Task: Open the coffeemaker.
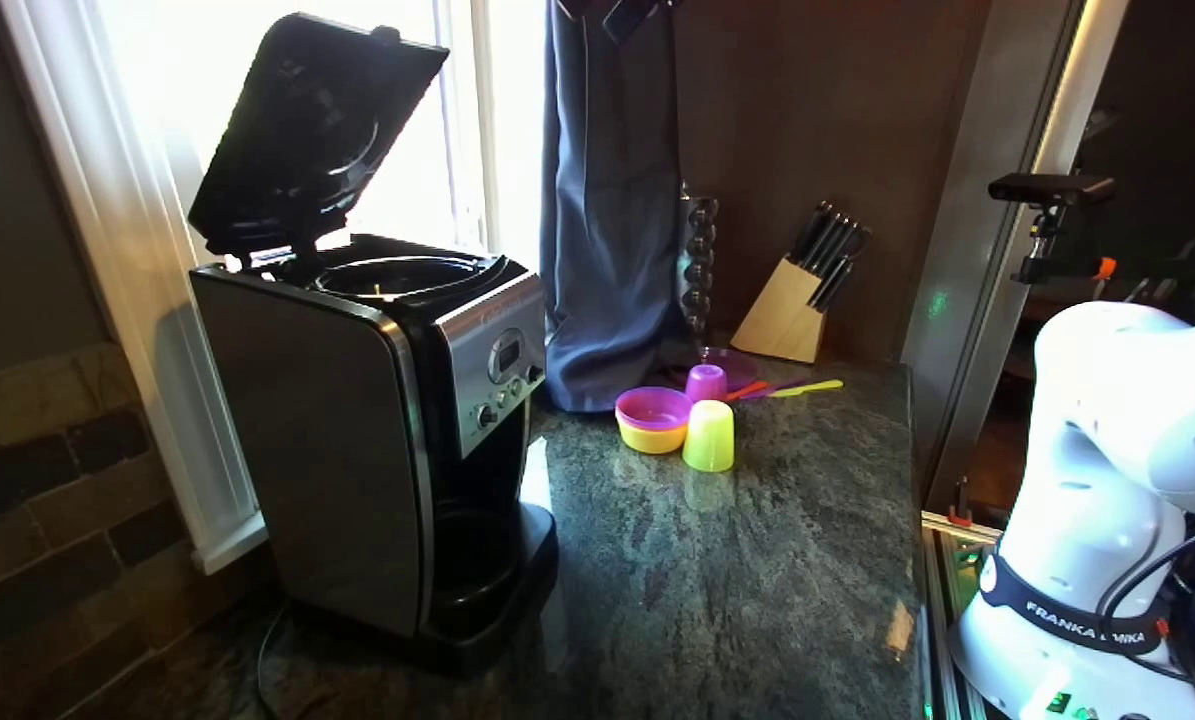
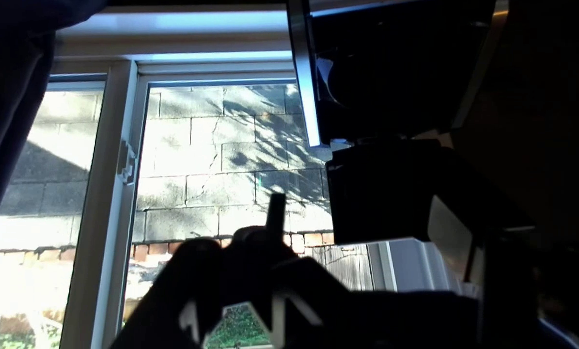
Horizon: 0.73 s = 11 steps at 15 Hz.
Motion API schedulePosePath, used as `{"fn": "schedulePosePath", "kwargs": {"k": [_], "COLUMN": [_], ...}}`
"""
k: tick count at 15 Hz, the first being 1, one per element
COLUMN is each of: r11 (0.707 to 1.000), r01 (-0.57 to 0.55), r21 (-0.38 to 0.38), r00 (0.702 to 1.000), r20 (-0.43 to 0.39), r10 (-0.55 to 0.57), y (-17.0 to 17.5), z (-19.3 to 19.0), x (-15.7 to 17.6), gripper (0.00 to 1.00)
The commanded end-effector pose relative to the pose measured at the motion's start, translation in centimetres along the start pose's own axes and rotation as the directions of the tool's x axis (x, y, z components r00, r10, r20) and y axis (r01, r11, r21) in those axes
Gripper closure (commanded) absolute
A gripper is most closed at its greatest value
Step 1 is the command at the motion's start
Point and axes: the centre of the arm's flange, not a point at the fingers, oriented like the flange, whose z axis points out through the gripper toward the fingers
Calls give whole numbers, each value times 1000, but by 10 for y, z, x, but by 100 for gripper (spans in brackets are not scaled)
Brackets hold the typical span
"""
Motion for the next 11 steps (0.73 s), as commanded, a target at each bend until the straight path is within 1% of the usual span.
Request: {"fn": "schedulePosePath", "kwargs": {"k": [1, 2, 3, 4, 5, 7, 11], "r11": [998, 997, 994, 988, 996, 993, 991], "r01": [25, 24, 13, -7, 2, -7, -8], "r21": [55, 75, 112, 153, 84, 122, 132], "r00": [1000, 1000, 1000, 1000, 1000, 1000, 1000], "r20": [-12, -7, 11, 12, -24, -18, -16], "r10": [-25, -24, -14, 5, 0, 9, 10], "y": [22, 27, 33, 38, 26, 35, 35], "z": [-22, -25, -28, -28, -23, -25, -25], "x": [-5, -3, 0, 2, 6, 8, 8], "gripper": [0, 0, 0, 0, 0, 0, 0]}}
